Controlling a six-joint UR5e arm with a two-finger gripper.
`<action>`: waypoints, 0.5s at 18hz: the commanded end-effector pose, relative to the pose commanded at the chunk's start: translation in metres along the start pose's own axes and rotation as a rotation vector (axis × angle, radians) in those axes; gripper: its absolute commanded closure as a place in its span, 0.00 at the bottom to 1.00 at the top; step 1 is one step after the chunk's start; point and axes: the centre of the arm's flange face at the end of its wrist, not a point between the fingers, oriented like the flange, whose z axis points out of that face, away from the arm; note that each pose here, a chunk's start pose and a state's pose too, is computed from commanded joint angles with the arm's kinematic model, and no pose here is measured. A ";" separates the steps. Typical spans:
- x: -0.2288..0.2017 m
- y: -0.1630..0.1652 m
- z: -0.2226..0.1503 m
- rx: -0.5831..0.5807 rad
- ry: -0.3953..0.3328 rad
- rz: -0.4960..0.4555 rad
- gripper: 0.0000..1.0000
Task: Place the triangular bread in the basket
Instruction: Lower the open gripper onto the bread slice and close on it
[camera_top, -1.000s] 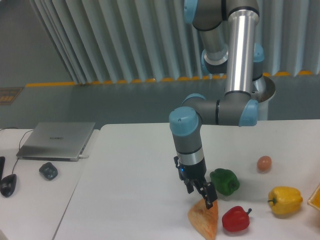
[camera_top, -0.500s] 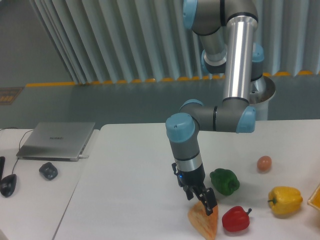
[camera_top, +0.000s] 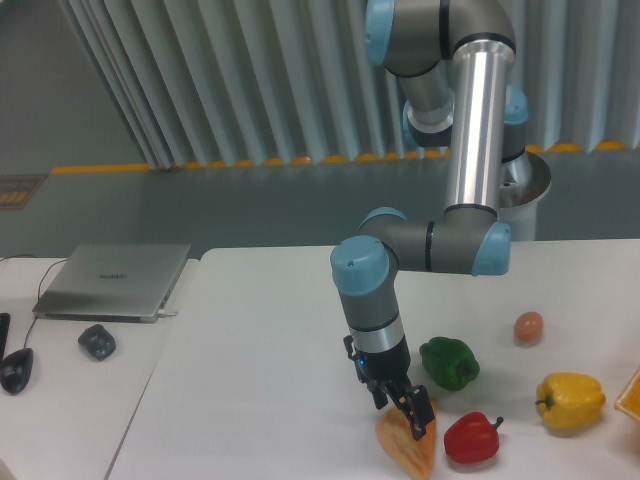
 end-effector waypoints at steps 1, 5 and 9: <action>0.000 0.000 0.002 -0.003 0.001 0.000 0.19; -0.002 0.003 0.006 -0.032 -0.028 -0.003 0.38; -0.001 0.002 0.004 -0.028 -0.026 -0.021 0.58</action>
